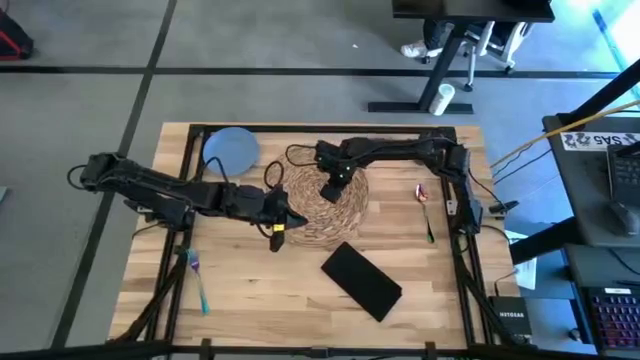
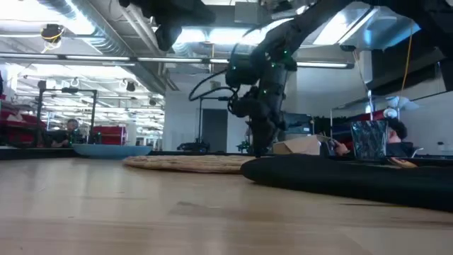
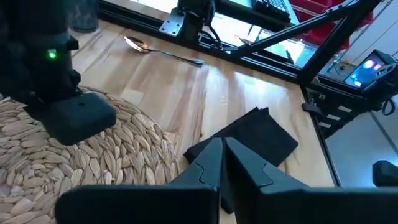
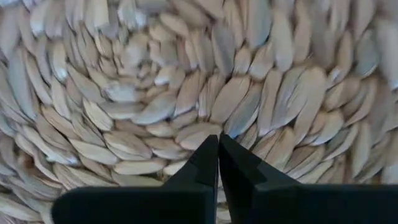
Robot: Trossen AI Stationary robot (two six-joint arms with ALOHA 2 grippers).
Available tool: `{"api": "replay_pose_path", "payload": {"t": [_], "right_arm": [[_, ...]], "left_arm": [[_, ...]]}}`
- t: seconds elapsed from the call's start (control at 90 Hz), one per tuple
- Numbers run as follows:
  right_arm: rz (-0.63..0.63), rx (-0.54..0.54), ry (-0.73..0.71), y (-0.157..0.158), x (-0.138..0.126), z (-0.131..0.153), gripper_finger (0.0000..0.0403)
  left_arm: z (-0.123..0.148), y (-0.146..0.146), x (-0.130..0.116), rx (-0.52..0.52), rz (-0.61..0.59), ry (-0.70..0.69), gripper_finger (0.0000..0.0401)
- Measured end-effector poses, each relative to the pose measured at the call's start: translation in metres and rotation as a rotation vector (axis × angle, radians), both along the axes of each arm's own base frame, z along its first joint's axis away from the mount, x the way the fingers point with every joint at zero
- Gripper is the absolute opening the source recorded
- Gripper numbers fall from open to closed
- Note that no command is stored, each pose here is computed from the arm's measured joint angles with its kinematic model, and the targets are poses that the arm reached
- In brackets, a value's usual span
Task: Set table place
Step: Put the black table napkin to the left side of the brown placemat
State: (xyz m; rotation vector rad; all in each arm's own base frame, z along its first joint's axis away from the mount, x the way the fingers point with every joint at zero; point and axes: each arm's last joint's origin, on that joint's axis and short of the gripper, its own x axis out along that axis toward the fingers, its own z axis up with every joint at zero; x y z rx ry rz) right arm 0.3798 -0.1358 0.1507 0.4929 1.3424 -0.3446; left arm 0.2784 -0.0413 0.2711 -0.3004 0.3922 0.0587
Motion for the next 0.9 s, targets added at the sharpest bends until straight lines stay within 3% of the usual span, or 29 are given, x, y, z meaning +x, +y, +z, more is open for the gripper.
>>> {"api": "replay_pose_path", "payload": {"t": [0.467,0.9], "right_arm": [[-0.202,-0.018,0.068,-0.044,-0.023,-0.002,0.0000],[-0.262,-0.013,0.089,-0.064,-0.037,-0.001,0.0000]], "left_arm": [[-0.004,0.000,-0.002,0.004,0.000,0.045,0.0000],[-0.005,0.000,-0.003,0.005,0.001,0.061,0.0000]]}}
